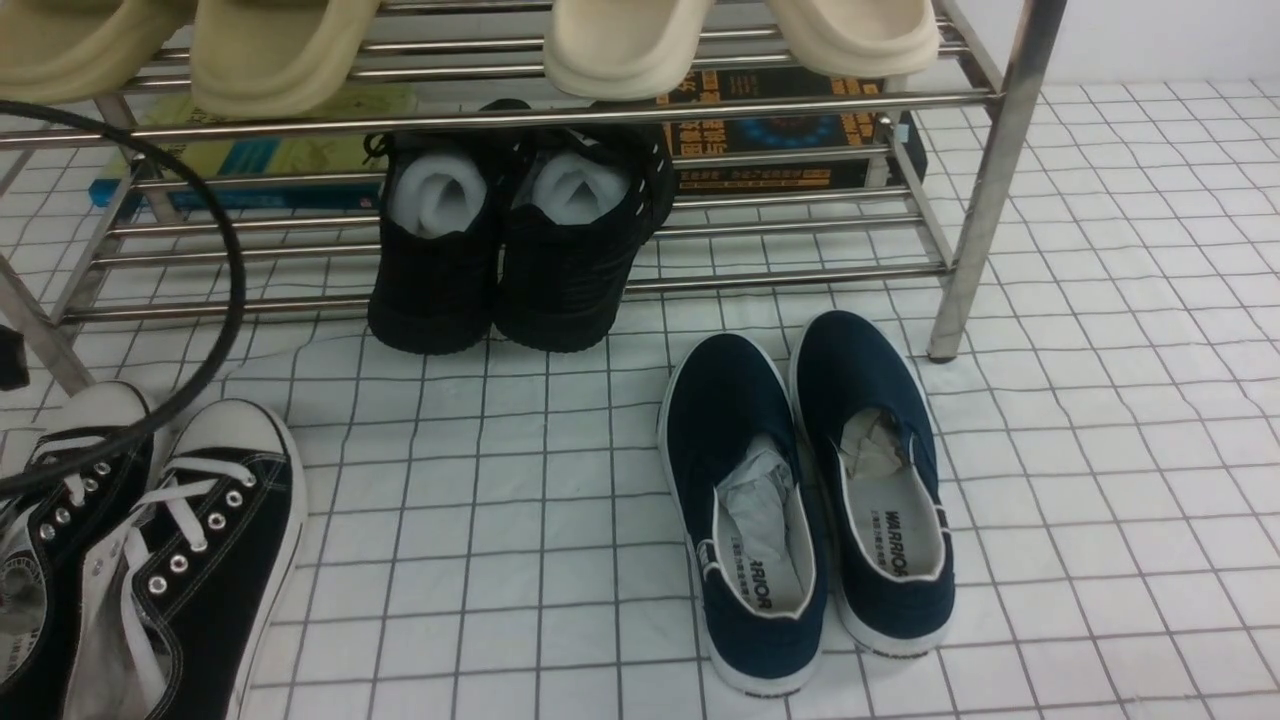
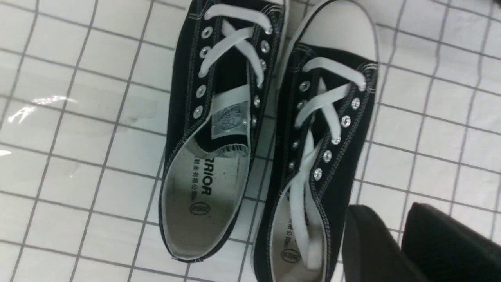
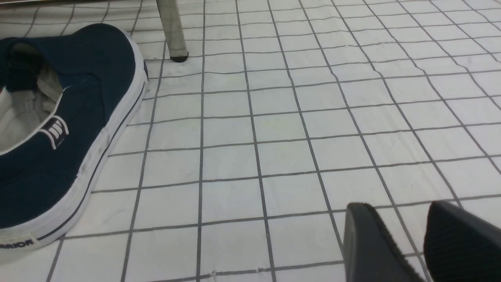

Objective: Take the shoes off the shelf with your hand from the white checkered tablecloth.

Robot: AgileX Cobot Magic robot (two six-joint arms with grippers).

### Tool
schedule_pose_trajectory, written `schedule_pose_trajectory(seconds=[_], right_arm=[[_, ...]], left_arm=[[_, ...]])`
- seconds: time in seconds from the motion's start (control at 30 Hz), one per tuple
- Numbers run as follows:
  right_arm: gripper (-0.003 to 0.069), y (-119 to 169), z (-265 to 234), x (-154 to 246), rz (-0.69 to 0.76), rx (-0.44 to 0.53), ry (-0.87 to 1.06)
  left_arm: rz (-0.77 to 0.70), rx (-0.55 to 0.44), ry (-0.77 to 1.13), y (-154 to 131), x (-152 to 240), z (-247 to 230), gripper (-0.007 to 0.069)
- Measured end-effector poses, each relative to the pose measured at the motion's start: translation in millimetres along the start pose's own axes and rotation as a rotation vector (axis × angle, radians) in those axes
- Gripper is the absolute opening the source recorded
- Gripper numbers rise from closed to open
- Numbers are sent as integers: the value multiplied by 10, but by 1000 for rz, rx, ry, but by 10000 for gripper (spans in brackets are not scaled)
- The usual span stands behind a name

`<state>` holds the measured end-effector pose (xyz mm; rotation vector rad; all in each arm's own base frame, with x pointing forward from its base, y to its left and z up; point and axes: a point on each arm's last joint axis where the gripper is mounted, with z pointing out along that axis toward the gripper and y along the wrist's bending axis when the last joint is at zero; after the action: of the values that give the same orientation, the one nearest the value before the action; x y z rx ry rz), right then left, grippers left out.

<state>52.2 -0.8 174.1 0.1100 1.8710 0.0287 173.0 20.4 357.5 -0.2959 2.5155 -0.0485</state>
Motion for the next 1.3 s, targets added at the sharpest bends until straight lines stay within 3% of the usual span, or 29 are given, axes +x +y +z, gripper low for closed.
schedule_pose_trajectory(seconds=[0.13, 0.27, 0.37, 0.5, 0.8, 1.07, 1.3], right_arm=[[239, 0, 0, 0, 0, 0, 0], [239, 0, 0, 0, 0, 0, 0], [239, 0, 0, 0, 0, 0, 0], [239, 0, 0, 0, 0, 0, 0], [239, 0, 0, 0, 0, 0, 0], [239, 0, 0, 0, 0, 0, 0], [239, 0, 0, 0, 0, 0, 0]], left_arm=[[83, 98, 2, -82, 127, -140, 18], [174, 199, -2, -158, 306, -211, 1], [249, 341, -59, -252, 597, -246, 1], [256, 429, -196, -295, 860, -220, 1], [260, 393, -272, -223, 1173, -56, 3], [301, 274, -355, -136, 1097, -35, 6], [297, 247, -404, -117, 1054, -39, 13]])
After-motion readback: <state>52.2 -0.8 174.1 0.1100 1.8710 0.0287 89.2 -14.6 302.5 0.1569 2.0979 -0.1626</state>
